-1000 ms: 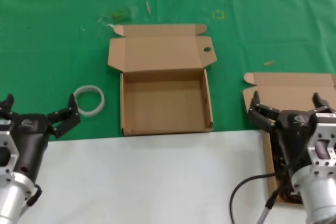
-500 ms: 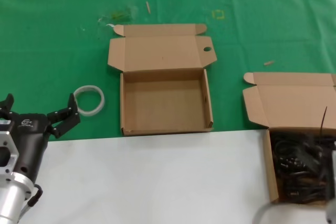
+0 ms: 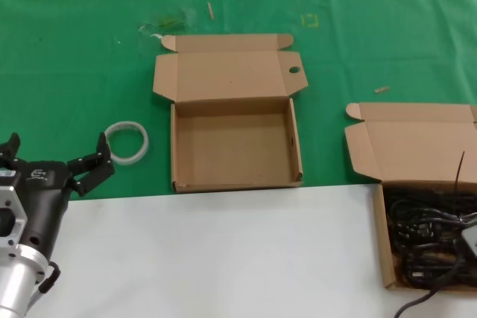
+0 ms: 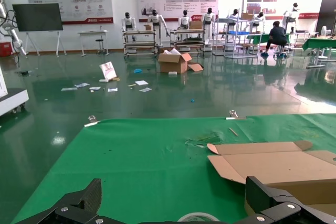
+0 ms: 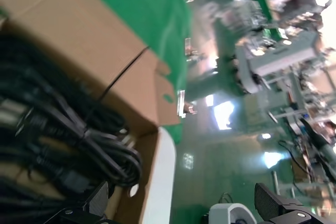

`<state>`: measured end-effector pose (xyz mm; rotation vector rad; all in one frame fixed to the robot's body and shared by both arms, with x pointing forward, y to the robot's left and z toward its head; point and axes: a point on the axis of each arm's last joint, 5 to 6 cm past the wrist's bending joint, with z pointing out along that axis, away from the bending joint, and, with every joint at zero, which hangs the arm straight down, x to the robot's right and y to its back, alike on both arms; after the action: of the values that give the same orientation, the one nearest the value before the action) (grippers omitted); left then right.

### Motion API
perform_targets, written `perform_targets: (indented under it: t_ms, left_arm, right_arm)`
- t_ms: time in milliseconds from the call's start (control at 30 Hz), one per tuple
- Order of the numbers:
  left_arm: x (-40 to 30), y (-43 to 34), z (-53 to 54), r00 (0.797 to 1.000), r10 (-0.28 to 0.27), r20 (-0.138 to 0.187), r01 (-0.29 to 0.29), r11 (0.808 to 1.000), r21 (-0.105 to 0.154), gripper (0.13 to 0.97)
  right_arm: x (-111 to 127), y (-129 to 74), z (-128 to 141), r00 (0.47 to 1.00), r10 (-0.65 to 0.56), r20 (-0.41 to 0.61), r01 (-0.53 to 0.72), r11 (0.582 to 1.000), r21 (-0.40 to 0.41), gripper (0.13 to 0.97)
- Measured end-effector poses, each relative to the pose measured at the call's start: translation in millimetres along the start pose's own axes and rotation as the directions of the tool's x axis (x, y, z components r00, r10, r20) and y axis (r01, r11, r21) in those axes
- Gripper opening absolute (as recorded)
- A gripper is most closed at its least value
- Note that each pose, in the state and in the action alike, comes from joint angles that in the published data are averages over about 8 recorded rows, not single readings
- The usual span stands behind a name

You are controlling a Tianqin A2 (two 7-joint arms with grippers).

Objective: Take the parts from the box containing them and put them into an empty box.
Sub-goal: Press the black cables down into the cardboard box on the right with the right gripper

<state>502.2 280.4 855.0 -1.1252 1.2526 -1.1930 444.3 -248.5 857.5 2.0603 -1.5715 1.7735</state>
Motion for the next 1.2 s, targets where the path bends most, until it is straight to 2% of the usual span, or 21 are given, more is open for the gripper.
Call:
perform_targets:
  t_ms: [200, 500, 733, 1200]
  left_arm:
    - [0.0, 0.0, 0.0, 1.000, 0.000, 0.000, 0.000, 1.000, 0.000, 0.966]
    - [0.0, 0.0, 0.0, 1.000, 0.000, 0.000, 0.000, 1.000, 0.000, 0.966]
    - [0.0, 0.0, 0.0, 1.000, 0.000, 0.000, 0.000, 1.000, 0.000, 0.966]
    - [0.0, 0.0, 0.0, 1.000, 0.000, 0.000, 0.000, 1.000, 0.000, 0.966]
  right_arm:
    - [-2, -12, 21, 0.979, -0.180, 0.093, 0.182, 0.983, -0.011, 0.966]
    - [-5, -23, 46, 0.912, -0.347, 0.219, 0.342, 0.938, 0.058, 0.966]
    - [-5, -24, 56, 0.893, -0.383, 0.235, 0.372, 0.924, 0.092, 0.966]
    - [2, -30, 58, 0.899, -0.379, 0.221, 0.363, 0.925, 0.110, 0.966]
